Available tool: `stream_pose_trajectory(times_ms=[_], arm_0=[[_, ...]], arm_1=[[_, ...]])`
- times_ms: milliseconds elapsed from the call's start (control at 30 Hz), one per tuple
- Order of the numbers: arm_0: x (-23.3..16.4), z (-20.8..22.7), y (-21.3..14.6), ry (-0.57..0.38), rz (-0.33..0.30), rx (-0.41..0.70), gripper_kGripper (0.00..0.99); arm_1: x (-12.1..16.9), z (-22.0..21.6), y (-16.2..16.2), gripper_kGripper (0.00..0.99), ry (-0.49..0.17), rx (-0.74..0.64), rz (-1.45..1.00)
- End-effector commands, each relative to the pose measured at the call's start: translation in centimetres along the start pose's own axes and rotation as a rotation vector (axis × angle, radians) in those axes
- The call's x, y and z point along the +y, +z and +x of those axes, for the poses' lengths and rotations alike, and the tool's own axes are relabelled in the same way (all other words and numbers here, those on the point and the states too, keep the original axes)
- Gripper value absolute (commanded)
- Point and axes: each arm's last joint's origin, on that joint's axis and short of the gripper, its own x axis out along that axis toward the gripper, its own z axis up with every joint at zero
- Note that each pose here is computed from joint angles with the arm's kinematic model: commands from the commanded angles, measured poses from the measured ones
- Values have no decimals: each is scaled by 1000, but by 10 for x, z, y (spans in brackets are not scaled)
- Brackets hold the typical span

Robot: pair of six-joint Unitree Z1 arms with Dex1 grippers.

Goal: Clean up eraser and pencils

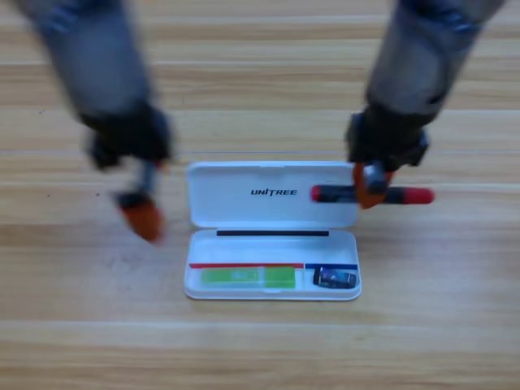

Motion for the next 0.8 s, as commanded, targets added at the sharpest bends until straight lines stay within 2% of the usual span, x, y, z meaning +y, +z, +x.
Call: stream_pose_trajectory(times_ms=[33,300,800], arm_0=[[28,-12,-82,-14,-171,1,990],[20,17,-101,-69,-190,-6,989],[17,35,-103,-102,-196,-11,990]], arm_1=[[11,63,58,0,79,61,-83],[5,95,90,0,47,58,-111],[3,121,93,0,72,89,-93]])
